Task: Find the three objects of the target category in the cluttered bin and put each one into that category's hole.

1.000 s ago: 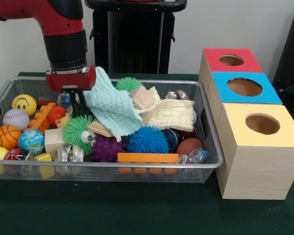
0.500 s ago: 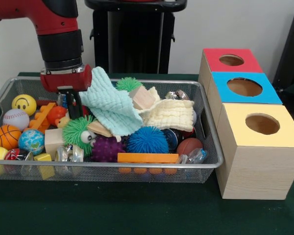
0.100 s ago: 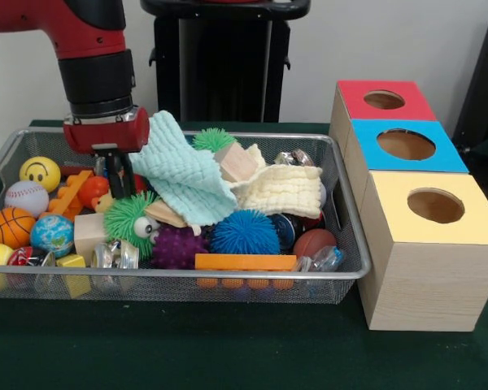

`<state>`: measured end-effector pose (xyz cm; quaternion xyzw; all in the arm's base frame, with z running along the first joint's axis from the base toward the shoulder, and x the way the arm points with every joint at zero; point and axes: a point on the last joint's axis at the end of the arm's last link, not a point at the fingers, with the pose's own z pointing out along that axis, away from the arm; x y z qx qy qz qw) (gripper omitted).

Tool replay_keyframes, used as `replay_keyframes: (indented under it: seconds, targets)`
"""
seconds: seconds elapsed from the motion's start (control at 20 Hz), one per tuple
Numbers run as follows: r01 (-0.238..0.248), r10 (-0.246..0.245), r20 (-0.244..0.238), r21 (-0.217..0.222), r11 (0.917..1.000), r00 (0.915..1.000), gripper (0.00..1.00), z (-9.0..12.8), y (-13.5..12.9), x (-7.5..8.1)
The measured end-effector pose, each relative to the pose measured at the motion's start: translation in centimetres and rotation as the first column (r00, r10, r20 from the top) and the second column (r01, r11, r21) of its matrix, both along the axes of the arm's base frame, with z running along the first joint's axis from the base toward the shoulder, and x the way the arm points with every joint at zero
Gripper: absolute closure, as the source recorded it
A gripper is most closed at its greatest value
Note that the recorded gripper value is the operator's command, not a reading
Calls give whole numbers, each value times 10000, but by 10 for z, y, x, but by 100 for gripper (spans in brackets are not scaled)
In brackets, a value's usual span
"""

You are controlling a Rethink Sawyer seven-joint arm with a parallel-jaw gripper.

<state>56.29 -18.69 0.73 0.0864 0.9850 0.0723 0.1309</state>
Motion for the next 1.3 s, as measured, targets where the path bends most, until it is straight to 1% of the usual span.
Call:
replay_keyframes:
  seconds: [0.85,1.2,1.3]
  targets:
    - [12,-12,-5,-19,10000,10000,0,1,-2,0]
    - [224,-223,61,-127,9997,9997,0,11,-19,-2]
    - [283,-284,-61,-82,9996,9996,0,15,-26,-4]
